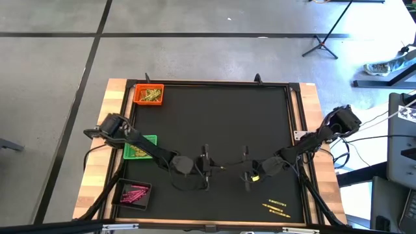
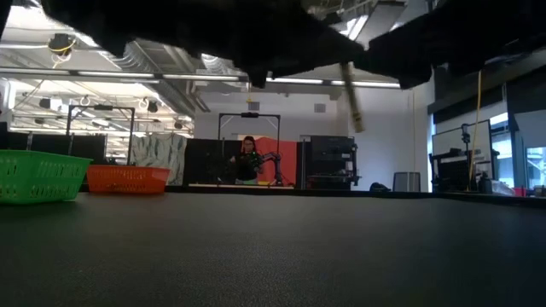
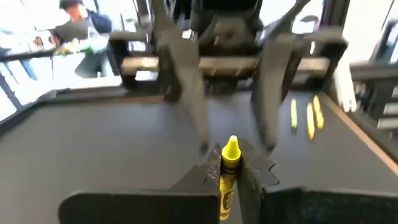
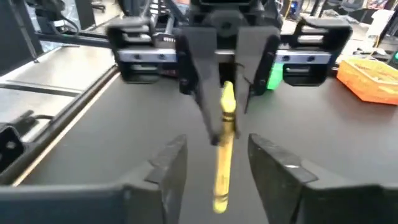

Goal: Sort crayons
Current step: Put the yellow crayon into the green bin

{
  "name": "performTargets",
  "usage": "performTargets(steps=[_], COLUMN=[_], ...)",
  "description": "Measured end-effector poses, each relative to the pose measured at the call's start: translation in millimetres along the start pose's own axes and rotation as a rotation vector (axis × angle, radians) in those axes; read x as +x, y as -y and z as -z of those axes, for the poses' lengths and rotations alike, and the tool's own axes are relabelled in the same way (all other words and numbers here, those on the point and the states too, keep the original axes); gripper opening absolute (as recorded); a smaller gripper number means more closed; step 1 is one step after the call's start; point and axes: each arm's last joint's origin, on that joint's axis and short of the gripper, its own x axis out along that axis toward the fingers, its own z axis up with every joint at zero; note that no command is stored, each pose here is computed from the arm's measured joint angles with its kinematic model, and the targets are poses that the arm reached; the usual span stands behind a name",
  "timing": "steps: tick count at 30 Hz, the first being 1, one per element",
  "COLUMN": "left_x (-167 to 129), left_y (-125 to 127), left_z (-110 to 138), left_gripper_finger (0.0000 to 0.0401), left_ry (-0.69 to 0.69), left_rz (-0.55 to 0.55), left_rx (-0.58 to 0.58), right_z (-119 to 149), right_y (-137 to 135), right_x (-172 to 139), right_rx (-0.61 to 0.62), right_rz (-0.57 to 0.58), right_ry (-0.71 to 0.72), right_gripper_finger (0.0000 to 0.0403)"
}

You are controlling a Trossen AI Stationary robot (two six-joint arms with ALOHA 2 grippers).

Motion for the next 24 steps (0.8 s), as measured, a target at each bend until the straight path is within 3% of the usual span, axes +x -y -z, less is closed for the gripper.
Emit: performTargets(steps=[7, 20, 24], left_x=[-34, -132, -159], left_y=[-9, -57, -71], left_z=[-29, -54, -60], left_gripper_finger=[0.0007, 0.0007, 0.0007], left_ry=[-0.241, -0.75, -0.836], left_rz=[-0.029, -0.224, -0.285], left_rx=[0.031, -0.143, -0.165], right_z=[1, 4, 4], right_y=[0, 1, 1], right_x=[-1, -1, -1], right_rx=[-0.01, -0.018, -0.019], right_rz=[-0.001, 0.0, 0.0], right_ry=[-0.027, -0.051, -0.053], right_gripper_finger=[0.0193, 0.0193, 0.0193])
